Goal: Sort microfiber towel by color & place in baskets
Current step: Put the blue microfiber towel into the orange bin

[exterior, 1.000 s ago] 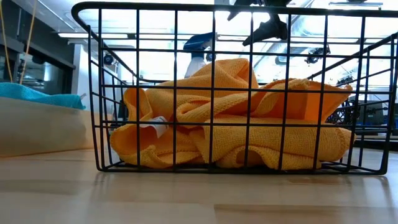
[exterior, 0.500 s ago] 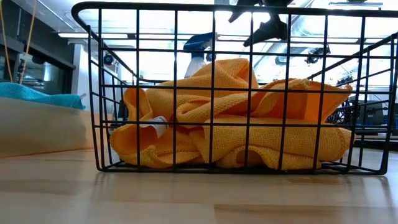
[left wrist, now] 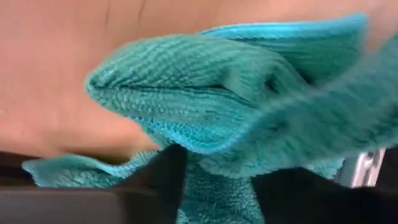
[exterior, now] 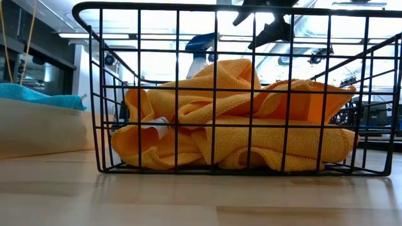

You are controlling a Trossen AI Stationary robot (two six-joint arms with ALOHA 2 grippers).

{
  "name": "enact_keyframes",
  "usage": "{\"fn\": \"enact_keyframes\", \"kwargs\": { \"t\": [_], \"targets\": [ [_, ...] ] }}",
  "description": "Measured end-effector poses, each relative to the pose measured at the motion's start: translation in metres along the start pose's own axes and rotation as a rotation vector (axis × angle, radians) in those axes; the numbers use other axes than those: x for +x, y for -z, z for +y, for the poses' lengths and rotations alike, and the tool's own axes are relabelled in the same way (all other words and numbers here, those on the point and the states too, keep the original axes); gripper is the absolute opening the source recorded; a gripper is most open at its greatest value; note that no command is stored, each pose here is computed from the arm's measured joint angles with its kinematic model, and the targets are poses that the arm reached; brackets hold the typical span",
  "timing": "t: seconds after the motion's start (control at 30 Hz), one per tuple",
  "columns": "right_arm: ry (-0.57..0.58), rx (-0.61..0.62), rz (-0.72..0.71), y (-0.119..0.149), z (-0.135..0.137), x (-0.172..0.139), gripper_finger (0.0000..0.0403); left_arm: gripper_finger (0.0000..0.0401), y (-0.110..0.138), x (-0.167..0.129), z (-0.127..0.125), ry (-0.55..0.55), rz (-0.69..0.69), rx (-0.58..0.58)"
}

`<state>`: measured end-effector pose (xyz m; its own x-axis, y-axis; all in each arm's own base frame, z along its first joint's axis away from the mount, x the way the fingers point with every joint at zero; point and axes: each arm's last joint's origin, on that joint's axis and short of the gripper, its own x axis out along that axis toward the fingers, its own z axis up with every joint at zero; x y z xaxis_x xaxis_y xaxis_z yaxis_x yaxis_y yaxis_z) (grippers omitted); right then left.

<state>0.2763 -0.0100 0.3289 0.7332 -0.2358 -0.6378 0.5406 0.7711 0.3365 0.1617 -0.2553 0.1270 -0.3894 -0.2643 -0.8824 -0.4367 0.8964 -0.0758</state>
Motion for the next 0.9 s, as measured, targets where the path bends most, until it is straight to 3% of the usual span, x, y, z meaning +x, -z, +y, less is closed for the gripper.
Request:
{"fn": "enact_keyframes", "kwargs": {
  "t": [0.1, 0.17, 0.33, 0.5, 0.6, 0.67, 0.77, 0.9],
  "targets": [
    [0.0, 0.0, 0.0, 0.0, 0.0, 0.0, 0.0355, 0.0048, 0.003, -0.016, 0.003, 0.03, -0.07, 0.053],
    [0.001, 0.0, -0.001, 0.0, 0.0, 0.0, 0.0355, 0.0016, 0.006, -0.032, 0.007, 0.058, -0.148, 0.066],
    [0.008, 0.0, -0.006, 0.0, 0.0, 0.0, 0.0355, 0.0005, 0.014, -0.087, 0.025, 0.208, -0.337, 0.072],
    [0.018, 0.0, -0.014, 0.0, 0.0, 0.0, 0.0355, 0.0002, 0.027, -0.165, 0.055, 0.411, -0.707, 0.103],
    [0.028, 0.009, -0.022, -0.001, -0.001, 0.0, 0.0355, 0.0001, 0.035, -0.212, 0.08, 0.464, -0.968, 0.084],
    [0.037, 0.024, -0.03, -0.001, -0.001, 0.0, 0.0355, 0.0001, 0.042, -0.238, 0.099, 0.434, -1.144, 0.059],
    [0.04, 0.036, -0.033, -0.001, -0.001, 0.0, 0.0355, 0.0001, 0.057, -0.265, 0.127, 0.303, -1.35, 0.028],
    [0.04, 0.053, -0.033, -0.001, -0.001, 0.0, 0.0355, 0.0, 0.073, -0.271, 0.159, 0.07, -1.436, -0.04]
  ]
}}
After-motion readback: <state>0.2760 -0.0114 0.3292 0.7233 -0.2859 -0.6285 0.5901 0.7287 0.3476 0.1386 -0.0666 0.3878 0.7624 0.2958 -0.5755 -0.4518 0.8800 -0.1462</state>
